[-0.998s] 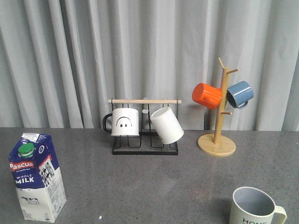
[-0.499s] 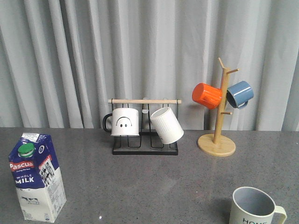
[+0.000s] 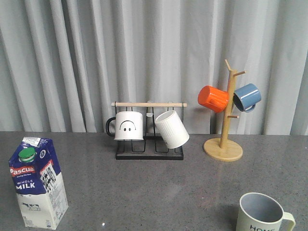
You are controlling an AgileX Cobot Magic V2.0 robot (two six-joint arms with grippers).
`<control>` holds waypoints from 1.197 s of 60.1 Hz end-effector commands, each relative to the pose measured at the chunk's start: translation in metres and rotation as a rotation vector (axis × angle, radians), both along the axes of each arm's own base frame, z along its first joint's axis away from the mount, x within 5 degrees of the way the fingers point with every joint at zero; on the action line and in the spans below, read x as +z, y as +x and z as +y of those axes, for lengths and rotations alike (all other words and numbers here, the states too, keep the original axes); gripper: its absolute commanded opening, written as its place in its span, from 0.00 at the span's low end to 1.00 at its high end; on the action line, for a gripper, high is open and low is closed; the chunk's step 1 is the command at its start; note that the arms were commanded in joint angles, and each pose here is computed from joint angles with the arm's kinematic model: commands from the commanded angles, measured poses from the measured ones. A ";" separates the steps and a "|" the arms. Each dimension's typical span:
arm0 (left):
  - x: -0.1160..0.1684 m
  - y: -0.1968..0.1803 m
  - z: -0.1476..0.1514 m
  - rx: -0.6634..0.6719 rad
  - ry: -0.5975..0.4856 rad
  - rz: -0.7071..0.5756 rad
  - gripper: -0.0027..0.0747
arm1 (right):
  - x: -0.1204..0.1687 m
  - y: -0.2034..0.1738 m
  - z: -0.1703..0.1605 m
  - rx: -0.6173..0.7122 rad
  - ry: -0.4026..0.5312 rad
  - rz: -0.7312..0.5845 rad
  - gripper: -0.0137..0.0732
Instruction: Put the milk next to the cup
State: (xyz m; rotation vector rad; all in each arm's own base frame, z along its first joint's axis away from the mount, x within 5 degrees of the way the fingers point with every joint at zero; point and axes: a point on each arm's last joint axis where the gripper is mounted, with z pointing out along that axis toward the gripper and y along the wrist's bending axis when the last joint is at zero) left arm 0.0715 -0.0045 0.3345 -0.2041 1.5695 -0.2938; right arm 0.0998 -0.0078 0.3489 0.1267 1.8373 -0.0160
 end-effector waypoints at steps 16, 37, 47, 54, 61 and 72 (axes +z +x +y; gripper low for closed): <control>0.015 0.033 -0.001 0.000 0.027 0.050 0.33 | -0.048 0.047 0.000 0.051 -0.023 0.257 0.80; 0.015 0.033 -0.001 0.000 0.027 0.049 0.33 | -0.072 0.096 -0.001 0.070 0.007 0.276 0.80; 0.015 0.033 -0.001 0.000 0.027 0.049 0.33 | -0.086 0.109 -0.002 0.067 0.008 0.326 0.80; 0.015 0.033 -0.001 0.000 0.027 0.049 0.33 | -0.088 0.116 -0.004 0.060 -0.004 0.305 0.79; 0.015 0.033 -0.001 0.000 0.027 0.049 0.33 | -0.095 0.122 -0.004 0.057 -0.004 0.323 0.78; 0.015 0.033 -0.001 0.000 0.027 0.048 0.33 | -0.107 0.131 -0.006 0.051 -0.003 0.351 0.78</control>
